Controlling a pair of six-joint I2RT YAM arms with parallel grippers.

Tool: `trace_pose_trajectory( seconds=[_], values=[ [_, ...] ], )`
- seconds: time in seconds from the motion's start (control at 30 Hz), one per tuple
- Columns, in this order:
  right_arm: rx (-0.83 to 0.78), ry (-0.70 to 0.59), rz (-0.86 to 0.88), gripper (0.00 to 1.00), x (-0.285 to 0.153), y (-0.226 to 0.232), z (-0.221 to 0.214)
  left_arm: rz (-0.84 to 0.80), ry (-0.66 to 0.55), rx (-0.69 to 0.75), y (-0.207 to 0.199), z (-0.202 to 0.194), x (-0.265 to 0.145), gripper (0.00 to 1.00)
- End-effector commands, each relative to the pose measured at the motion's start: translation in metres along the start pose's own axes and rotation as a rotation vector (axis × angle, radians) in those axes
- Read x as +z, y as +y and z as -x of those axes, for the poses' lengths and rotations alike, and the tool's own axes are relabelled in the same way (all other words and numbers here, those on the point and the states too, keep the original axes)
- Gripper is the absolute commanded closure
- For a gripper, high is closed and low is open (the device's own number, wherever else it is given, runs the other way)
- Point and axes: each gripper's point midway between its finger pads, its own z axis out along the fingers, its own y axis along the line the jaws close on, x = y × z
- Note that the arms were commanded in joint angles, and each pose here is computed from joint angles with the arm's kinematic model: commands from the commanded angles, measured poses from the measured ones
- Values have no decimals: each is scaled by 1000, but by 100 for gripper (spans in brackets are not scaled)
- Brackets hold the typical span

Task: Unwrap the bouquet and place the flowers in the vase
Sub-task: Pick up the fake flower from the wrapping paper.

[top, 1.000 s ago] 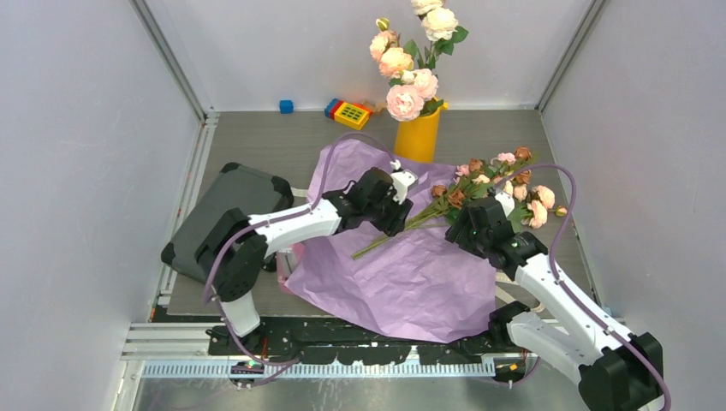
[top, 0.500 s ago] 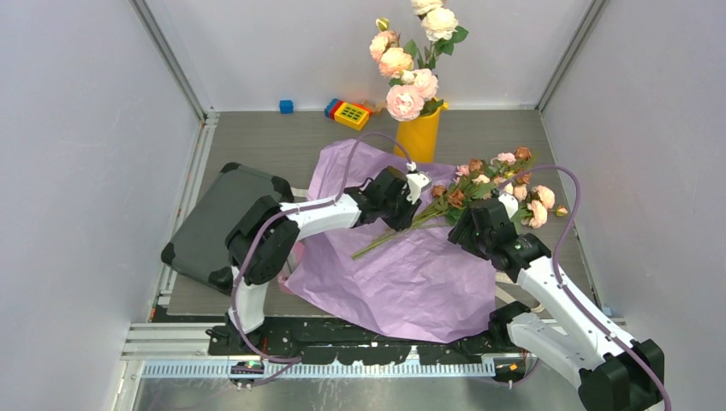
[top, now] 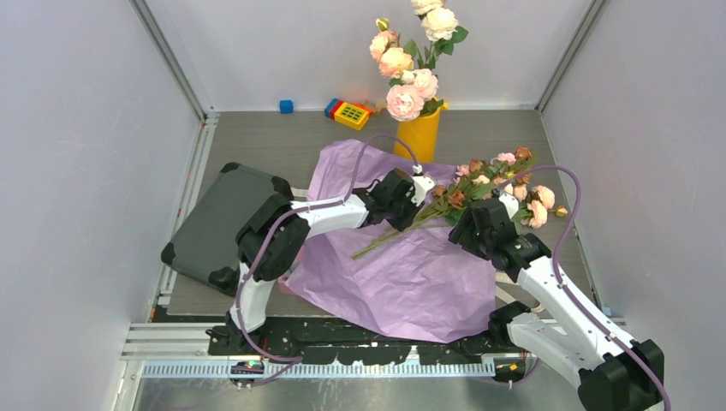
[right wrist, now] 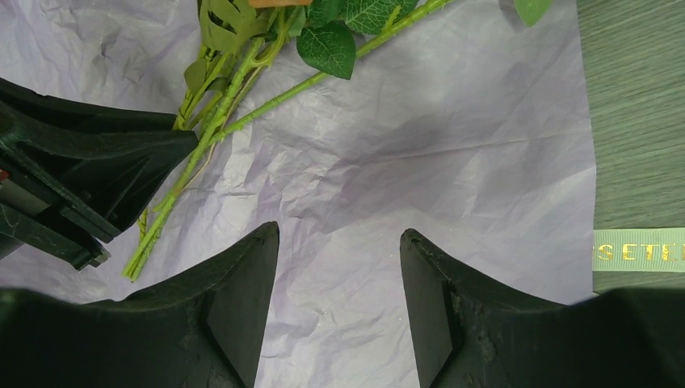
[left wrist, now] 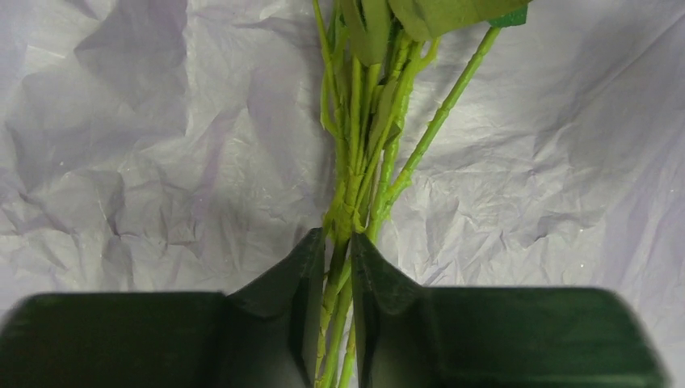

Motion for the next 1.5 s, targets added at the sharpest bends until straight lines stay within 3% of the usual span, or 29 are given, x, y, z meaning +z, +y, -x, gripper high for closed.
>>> trace_pose_trajectory(
  seconds=[0.0, 0.1, 0.33, 0.67, 0.8, 1.03, 1.27, 1.47],
  values=[
    [12, -45, 30, 38, -6, 8, 15, 33, -57, 36, 3, 23, -2, 88],
    [12, -46, 28, 38, -6, 8, 15, 21, -65, 32, 1, 26, -4, 100],
    [18, -72, 31, 38, -13, 7, 21, -6, -126, 43, -6, 41, -20, 100],
    [36, -198, 78, 38, -42, 10, 48, -28, -348, -16, -20, 79, -78, 100],
    [69, -272, 221, 36, -64, 28, 59, -60, -390, -62, -37, 81, -100, 100],
    [108, -356, 611, 23, -120, 84, 77, -226, -481, -221, -76, 93, -141, 100],
    [35, -232, 764, 21, -131, 118, 63, -325, -601, -283, -92, 113, -182, 100],
    [46, -151, 905, 26, -136, 147, 57, -412, -629, -284, -105, 116, -196, 100]
  ],
)
